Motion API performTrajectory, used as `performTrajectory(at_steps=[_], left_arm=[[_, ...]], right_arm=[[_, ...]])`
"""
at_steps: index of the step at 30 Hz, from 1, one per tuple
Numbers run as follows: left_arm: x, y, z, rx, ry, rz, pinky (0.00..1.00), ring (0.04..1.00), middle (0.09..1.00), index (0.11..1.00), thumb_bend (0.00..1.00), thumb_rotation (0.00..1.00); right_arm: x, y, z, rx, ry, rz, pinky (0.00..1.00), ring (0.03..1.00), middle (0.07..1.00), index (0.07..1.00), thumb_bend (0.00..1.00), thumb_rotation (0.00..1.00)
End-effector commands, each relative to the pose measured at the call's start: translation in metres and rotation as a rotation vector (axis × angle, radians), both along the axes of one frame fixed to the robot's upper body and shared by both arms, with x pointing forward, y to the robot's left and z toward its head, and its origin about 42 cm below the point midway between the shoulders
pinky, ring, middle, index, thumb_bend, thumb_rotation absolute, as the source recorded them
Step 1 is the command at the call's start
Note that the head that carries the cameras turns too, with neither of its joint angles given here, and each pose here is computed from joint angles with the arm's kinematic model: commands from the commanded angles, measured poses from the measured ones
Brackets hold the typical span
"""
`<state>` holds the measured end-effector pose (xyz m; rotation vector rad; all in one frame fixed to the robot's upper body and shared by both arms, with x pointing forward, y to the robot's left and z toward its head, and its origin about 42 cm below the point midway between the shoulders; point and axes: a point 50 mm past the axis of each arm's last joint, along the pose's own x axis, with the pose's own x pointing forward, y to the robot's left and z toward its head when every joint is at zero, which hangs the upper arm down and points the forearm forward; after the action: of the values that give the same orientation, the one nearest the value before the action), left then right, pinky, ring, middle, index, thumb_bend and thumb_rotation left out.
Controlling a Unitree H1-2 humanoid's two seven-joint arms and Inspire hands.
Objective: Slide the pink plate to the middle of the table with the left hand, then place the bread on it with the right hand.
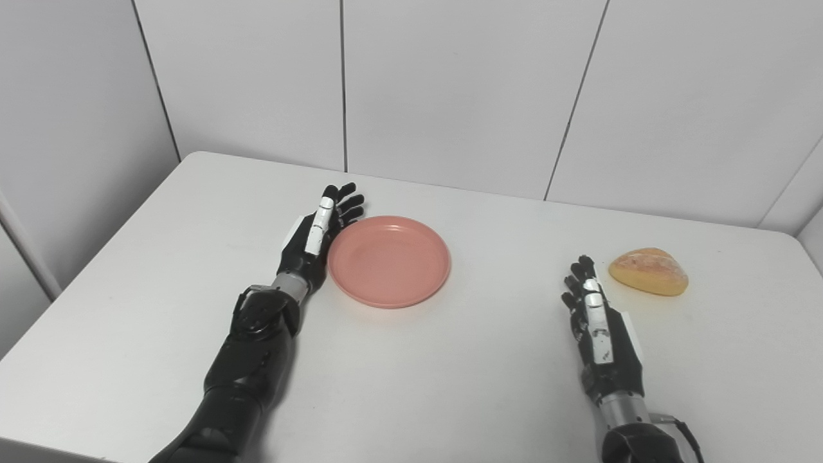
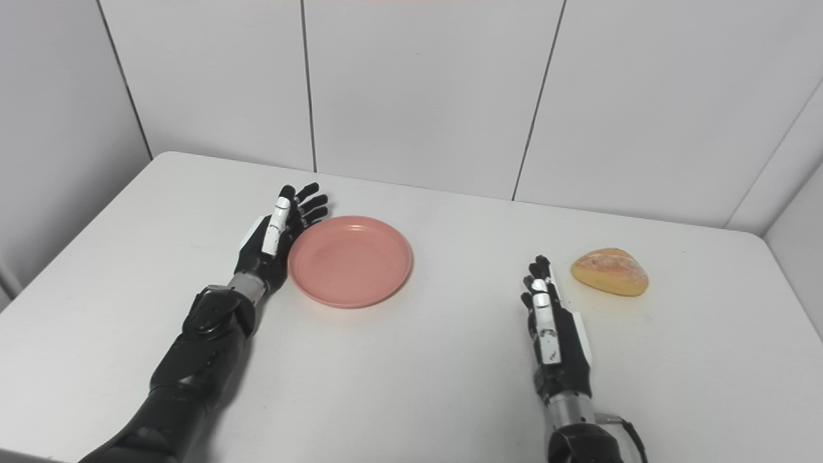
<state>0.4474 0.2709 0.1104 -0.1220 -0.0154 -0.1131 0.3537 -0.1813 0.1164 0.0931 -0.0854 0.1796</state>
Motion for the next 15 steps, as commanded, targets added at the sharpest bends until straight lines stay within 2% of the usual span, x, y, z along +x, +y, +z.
performTrajectory(at_steps=[1, 5, 15], left_arm=[[0.000, -0.003, 0.001, -0.010, 0.018, -0.025, 0.92, 0.908, 0.901, 0.896, 0.71, 1.00], [-0.003, -0.005, 0.000, -0.018, 0.033, -0.034, 0.92, 0.906, 0.900, 0.893, 0.70, 1.00], [-0.011, -0.017, -0.016, -0.040, 0.051, -0.069, 0.93, 0.910, 0.900, 0.883, 0.71, 1.00]], right_arm=[[0.008, 0.007, 0.015, 0.011, -0.046, 0.000, 1.00, 1.000, 1.000, 1.000, 0.65, 0.96], [0.010, 0.014, 0.015, 0.014, -0.034, -0.008, 1.00, 1.000, 1.000, 1.000, 0.68, 0.95], [0.014, 0.025, 0.015, 0.036, -0.041, -0.026, 1.00, 1.000, 1.000, 1.000, 0.67, 0.91]])
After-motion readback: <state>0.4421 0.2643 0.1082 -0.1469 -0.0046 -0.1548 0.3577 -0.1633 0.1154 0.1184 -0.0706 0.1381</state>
